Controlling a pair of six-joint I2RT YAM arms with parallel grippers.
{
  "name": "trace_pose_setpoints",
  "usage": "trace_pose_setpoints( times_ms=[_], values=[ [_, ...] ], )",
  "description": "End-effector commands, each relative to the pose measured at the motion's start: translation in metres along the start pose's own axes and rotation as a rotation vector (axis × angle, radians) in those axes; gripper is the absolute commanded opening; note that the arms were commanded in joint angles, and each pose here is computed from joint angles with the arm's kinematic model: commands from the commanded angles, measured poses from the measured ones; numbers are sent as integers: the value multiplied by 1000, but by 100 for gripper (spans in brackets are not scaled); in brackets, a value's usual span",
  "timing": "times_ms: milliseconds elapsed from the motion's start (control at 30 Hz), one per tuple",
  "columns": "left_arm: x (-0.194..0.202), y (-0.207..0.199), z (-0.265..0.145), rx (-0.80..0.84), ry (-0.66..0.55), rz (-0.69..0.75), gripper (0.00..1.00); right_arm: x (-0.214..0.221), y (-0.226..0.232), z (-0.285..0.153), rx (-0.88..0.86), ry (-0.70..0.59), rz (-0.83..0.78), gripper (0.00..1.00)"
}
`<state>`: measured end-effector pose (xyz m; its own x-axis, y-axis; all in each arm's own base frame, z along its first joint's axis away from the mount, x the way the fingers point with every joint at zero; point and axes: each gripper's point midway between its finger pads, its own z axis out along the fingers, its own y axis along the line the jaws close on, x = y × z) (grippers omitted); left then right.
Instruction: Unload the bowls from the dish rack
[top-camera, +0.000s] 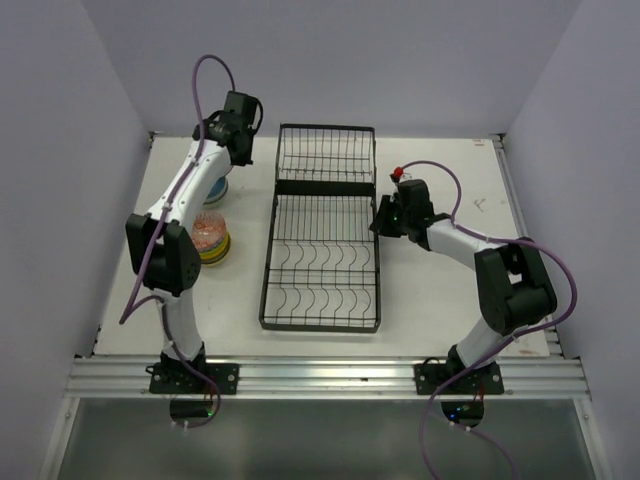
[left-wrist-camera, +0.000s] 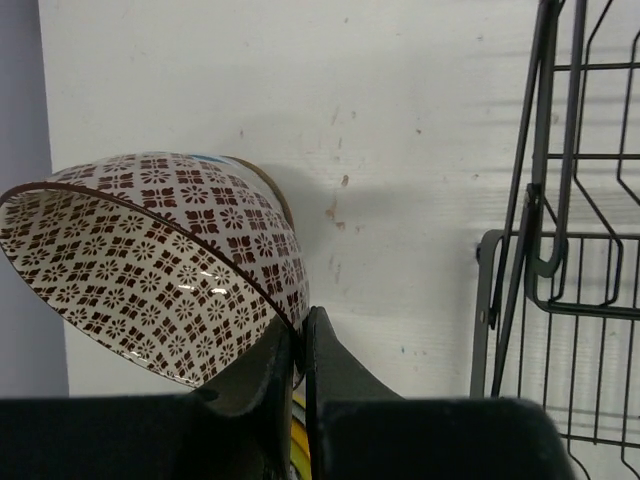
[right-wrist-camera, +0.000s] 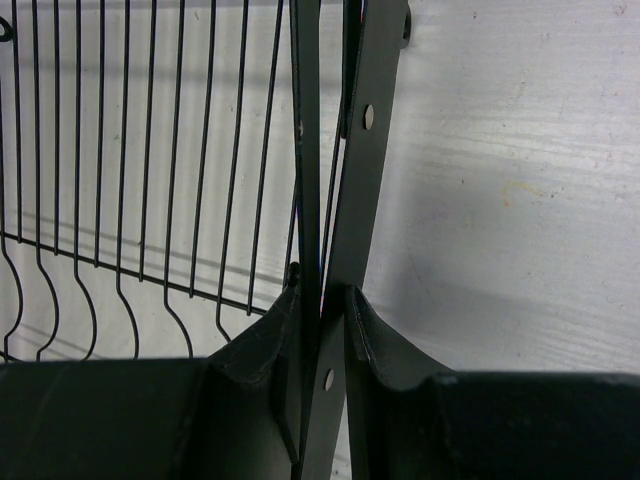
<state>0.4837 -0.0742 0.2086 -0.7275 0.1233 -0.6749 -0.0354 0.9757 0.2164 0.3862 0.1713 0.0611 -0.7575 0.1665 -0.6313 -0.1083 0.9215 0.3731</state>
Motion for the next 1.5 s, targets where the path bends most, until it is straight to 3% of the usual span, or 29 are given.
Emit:
trace_pose_setpoints(
  times_ms=[0, 333, 700, 1233, 1433, 1467],
  values=[
    [-30, 36, -20, -127, -32, 61, 0, 55, -29, 4, 81, 167, 25, 0],
    [-7, 69, 27, -174, 86, 60, 0, 58, -31, 7, 84, 179, 27, 0],
    [11, 59, 63, -101, 144, 57, 0, 60, -31, 11, 85, 190, 29, 0],
    [41, 60, 63, -108, 202, 73, 0, 62, -33, 16, 93, 200, 33, 0],
    [33, 60, 56, -105, 178, 61, 0, 62, -35, 15, 98, 198, 32, 0],
    [32, 60, 55, -105, 177, 56, 7, 63, -35, 16, 101, 200, 30, 0]
  ],
)
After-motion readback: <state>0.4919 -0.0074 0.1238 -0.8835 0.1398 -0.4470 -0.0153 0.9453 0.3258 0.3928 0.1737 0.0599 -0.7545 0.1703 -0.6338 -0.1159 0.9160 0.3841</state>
